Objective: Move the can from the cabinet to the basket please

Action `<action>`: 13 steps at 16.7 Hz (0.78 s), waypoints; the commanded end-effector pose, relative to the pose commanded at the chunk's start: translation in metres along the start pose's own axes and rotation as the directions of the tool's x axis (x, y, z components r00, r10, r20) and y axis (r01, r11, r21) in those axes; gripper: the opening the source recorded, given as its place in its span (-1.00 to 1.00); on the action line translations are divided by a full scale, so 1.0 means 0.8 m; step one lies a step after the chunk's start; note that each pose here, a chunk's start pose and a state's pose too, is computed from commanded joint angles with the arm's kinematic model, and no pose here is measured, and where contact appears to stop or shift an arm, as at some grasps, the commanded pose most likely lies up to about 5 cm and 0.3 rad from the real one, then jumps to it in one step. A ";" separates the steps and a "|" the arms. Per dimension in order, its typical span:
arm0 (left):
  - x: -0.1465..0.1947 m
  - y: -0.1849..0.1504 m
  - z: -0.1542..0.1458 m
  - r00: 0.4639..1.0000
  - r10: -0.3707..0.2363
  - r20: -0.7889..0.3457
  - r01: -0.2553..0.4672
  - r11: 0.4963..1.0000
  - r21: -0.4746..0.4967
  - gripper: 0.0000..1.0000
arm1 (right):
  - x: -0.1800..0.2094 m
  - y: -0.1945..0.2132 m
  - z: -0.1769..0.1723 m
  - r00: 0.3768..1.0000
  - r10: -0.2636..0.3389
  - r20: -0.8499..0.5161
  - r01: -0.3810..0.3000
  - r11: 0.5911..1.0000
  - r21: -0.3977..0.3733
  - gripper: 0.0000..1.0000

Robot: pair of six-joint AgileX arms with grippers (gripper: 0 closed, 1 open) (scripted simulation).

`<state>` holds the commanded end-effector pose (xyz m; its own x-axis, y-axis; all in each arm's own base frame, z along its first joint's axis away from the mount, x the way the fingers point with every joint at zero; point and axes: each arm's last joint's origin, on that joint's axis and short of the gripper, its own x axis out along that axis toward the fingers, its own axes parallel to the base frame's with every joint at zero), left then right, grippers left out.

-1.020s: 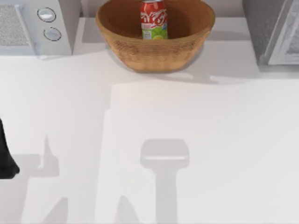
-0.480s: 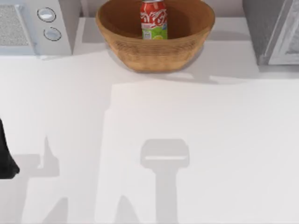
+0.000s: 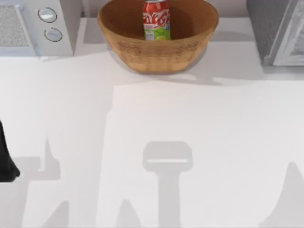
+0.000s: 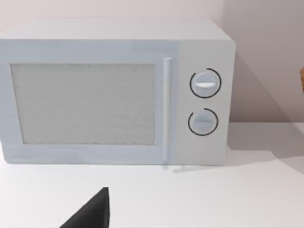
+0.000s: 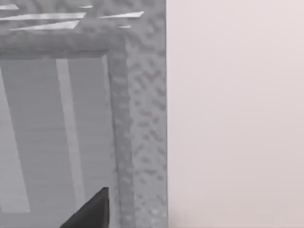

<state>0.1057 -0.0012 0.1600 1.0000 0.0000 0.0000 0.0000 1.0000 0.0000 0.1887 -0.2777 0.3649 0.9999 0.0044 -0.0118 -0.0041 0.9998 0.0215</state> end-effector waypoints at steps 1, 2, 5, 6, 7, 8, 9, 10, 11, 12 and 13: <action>0.000 0.000 0.000 1.000 0.000 0.000 0.000 1.000 0.000 1.00 | -0.002 0.006 0.026 1.000 0.002 0.001 -0.002 1.000 -0.003 1.00; 0.000 0.000 0.000 1.000 0.000 0.000 0.000 1.000 0.000 1.00 | -0.006 0.014 0.050 1.000 0.002 -0.002 -0.002 1.000 0.004 1.00; 0.000 0.000 0.000 1.000 0.000 0.000 0.000 1.000 0.000 1.00 | -0.021 0.046 0.113 1.000 -0.005 -0.010 0.006 1.000 0.018 1.00; 0.000 0.000 0.000 1.000 0.000 0.000 0.000 1.000 0.000 1.00 | -0.027 0.056 0.130 1.000 -0.009 -0.009 0.009 1.000 0.017 1.00; 0.000 0.000 0.000 1.000 0.000 0.000 0.000 1.000 0.000 1.00 | -0.032 0.067 0.145 1.000 -0.013 -0.006 0.013 1.000 0.013 1.00; 0.000 0.000 0.000 1.000 0.000 0.000 0.000 1.000 0.000 1.00 | -0.037 0.078 0.158 1.000 -0.014 -0.003 0.014 1.000 0.006 1.00; 0.000 0.000 0.000 1.000 0.000 0.000 0.000 1.000 0.000 1.00 | -0.041 0.088 0.168 1.000 -0.011 0.002 0.011 1.000 -0.003 1.00; 0.000 0.000 0.000 1.000 0.000 0.000 0.000 1.000 0.000 1.00 | -0.044 0.097 0.175 1.000 -0.006 0.006 0.006 1.000 -0.012 1.00; 0.000 0.000 0.000 1.000 0.000 0.000 0.000 1.000 0.000 1.00 | -0.045 0.101 0.178 1.000 -0.001 0.008 0.001 1.000 -0.018 1.00; 0.000 0.000 0.000 1.000 0.000 0.000 0.000 1.000 0.000 1.00 | -0.045 0.101 0.178 1.000 -0.001 0.008 0.001 1.000 -0.018 1.00; 0.000 0.000 0.000 1.000 0.000 0.000 0.000 1.000 0.000 1.00 | -0.045 0.101 0.178 1.000 -0.001 0.008 0.001 1.000 -0.018 1.00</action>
<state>0.1057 -0.0012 0.1600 1.0000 0.0000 0.0000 0.0000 1.0000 0.0000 0.1542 -0.2000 0.5097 1.0000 0.0030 -0.0033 -0.0029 1.0000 0.0034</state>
